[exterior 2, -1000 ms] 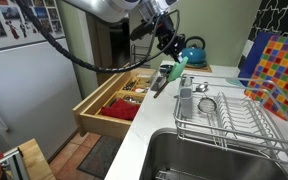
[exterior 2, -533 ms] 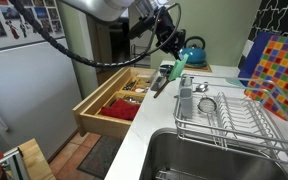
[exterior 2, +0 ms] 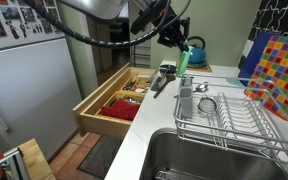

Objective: Put the green thing onto the dish rack

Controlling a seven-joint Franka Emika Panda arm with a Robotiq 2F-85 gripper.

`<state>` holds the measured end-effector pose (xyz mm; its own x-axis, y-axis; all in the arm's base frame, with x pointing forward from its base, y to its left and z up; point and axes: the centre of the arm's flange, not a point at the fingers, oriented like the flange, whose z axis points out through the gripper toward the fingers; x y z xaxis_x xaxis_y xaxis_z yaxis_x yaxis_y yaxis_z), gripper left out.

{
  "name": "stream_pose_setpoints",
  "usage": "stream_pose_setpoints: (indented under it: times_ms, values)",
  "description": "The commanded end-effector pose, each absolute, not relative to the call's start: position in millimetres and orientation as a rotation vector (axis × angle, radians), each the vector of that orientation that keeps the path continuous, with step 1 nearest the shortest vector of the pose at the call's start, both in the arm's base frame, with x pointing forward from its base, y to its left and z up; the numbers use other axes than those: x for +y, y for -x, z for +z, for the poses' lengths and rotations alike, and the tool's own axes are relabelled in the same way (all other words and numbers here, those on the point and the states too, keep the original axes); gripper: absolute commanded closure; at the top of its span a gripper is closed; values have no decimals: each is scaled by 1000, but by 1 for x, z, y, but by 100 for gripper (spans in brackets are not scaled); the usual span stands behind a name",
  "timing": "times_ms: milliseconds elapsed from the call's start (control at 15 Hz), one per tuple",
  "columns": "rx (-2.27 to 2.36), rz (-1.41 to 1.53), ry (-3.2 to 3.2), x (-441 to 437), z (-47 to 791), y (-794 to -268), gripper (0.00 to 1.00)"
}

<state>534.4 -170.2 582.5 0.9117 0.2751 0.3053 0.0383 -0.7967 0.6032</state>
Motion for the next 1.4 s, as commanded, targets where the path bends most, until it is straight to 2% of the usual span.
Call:
stream_pose_setpoints:
  times_ms: [0, 333, 600, 1333]
  values:
    - [419, 466, -2391, -185, 588, -508, 95]
    - [661, 465, -2327, -200, 577, -490, 95]
    - [661, 488, -2318, -201, 560, -481, 95]
    - [540, 715, -2334, -181, 530, -521, 95]
